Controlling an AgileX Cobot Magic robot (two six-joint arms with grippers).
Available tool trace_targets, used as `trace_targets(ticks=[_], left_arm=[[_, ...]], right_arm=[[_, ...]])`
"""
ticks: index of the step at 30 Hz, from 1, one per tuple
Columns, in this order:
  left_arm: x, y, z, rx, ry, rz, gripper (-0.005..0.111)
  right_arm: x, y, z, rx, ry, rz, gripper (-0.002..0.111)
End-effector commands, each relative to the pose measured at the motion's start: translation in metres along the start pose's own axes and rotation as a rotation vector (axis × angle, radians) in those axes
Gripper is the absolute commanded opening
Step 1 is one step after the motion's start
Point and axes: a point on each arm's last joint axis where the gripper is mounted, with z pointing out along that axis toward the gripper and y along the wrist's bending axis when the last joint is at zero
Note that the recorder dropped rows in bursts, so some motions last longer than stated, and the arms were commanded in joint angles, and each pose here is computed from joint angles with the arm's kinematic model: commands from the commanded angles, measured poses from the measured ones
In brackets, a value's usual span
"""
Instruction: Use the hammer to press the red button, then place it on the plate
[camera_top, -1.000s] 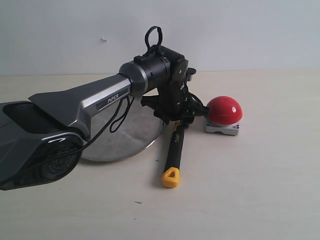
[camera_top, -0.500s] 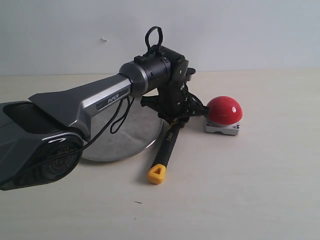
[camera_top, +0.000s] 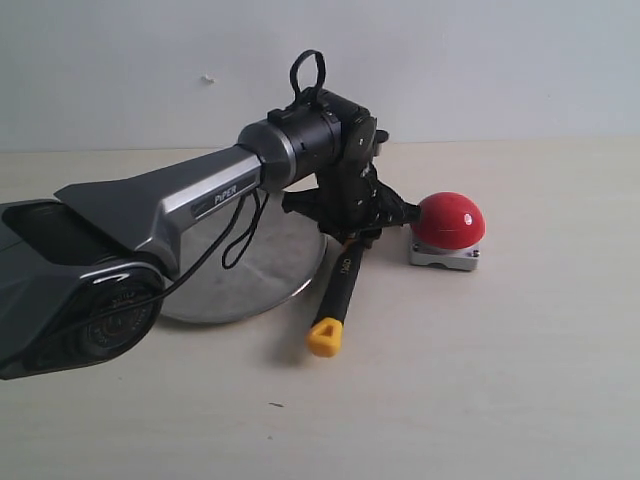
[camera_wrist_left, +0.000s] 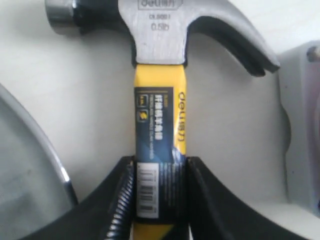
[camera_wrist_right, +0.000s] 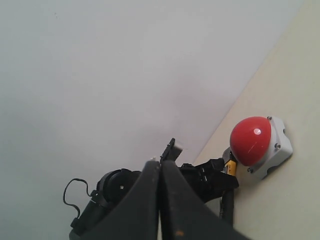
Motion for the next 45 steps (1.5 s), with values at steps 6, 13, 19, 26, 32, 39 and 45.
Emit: trace_targets(ticks=[6,13,19,26,32,39,45], left_arm=[[-0.016,-0.006,-0.033,0.030,-0.103,-0.003,0.000],[-0.016,-0.008,-0.033,0.049,-0.104,-0.004,0.000],[-0.004,-0.007,-0.013,0.028,-0.023,-0.004,0.000],[0.001,-0.007,-0.007,0.036,0.012,-0.018,0.000],[0.007,-0.008,0.002,0.051,0.058,-0.035,0.000],[0.016,-0.011,0.009,0.046,0.114,-0.042,0.000],[0.019,-0.009,0.008,0.024,0.157,-0.061,0.000]], right_arm=[[0.000,-0.001,0.000,-0.003,-0.005,-0.005,0.000],[0.000,-0.001,0.000,-0.003,-0.005,-0.005,0.000],[0.000,-0.001,0.000,-0.003,-0.005,-0.005,0.000],[0.000,-0.001,0.000,-0.003,-0.005,-0.005,0.000],[0.000,-0.001,0.000,-0.003,-0.005,-0.005,0.000],[0.000,-0.001,0.000,-0.003,-0.005,-0.005,0.000],[0.000,-0.001,0.000,-0.003,-0.005,-0.005,0.000]])
